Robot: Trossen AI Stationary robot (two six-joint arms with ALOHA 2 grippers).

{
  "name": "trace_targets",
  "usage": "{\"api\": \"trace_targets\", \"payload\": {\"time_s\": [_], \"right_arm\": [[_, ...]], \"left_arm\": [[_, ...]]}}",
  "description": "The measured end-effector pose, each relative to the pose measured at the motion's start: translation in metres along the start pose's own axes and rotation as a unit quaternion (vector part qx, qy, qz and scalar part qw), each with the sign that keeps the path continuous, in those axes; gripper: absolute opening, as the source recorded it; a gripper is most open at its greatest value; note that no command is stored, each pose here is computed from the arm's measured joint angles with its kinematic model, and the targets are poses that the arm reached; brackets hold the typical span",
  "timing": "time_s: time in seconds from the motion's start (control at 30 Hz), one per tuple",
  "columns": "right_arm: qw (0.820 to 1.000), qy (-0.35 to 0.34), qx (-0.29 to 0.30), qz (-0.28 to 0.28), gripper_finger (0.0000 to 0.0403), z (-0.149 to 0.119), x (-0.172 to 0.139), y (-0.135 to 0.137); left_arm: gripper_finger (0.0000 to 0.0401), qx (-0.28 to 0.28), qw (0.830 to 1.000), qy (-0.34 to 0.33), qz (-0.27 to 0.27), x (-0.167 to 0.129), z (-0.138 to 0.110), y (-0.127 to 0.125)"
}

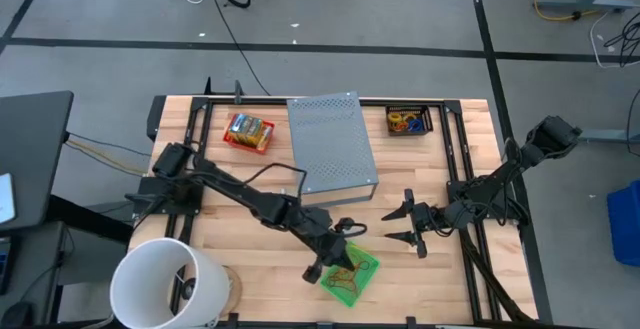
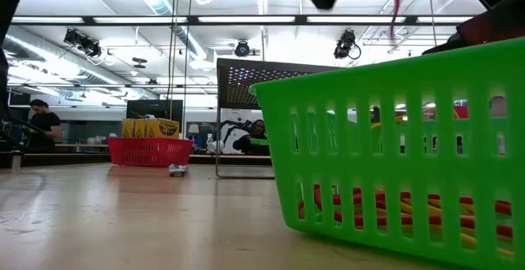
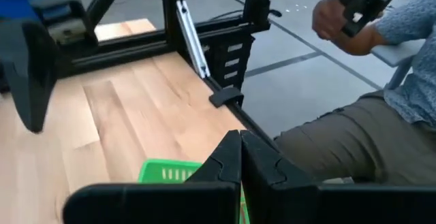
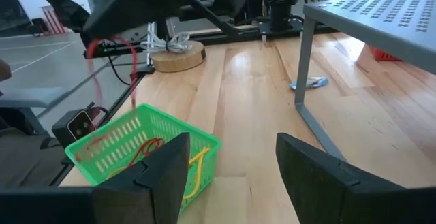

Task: Pick & Place Office Desk Supplies
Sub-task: Put the red rubber band into the green basket, then adjust the shelf on the table

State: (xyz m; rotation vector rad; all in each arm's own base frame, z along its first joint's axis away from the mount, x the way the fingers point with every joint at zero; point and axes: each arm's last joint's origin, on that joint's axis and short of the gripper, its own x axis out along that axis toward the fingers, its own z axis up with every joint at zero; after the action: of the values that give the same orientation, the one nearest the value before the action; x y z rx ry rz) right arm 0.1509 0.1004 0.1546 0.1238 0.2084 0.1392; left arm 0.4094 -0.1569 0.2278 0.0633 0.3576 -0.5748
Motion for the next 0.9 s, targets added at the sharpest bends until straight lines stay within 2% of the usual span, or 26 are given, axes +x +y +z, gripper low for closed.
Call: {"api": "trace_targets", "payload": {"time_s": [0.17, 0.3, 0.53, 0.63, 0.8, 0.9], "right_arm": [[1.0, 0.0, 0.0, 0.0, 0.0226, 0.0, 0.0, 0.0], [1.0, 0.0, 0.0, 0.0, 0.0226, 0.0, 0.0, 0.0], [1.0, 0.0, 0.0, 0.0, 0.0226, 0.0, 0.0, 0.0], [1.0, 0.0, 0.0, 0.0, 0.0226, 0.0, 0.0, 0.0], [1.0, 0.003, 0.001, -0.001, 0.0226, -0.001, 0.0, 0.0], [1.0, 0.003, 0.002, -0.001, 0.0226, -0.001, 0.0, 0.0]], "left_arm": [[0.0002, -0.003, 1.0, 0.019, 0.0, 0.009, -0.014, 0.004], [0.002, 0.0, 1.0, 0.031, 0.001, 0.013, -0.022, 0.008], [0.0075, -0.006, 0.999, 0.035, 0.011, 0.019, -0.03, 0.01], [0.0107, 0.009, 0.999, 0.037, -0.004, 0.022, -0.035, 0.01], [0.0158, 0.055, 0.995, -0.05, -0.064, 0.025, -0.022, 0.006], [0.0177, 0.07, 0.99, -0.099, -0.079, 0.023, -0.012, 0.004]]}}
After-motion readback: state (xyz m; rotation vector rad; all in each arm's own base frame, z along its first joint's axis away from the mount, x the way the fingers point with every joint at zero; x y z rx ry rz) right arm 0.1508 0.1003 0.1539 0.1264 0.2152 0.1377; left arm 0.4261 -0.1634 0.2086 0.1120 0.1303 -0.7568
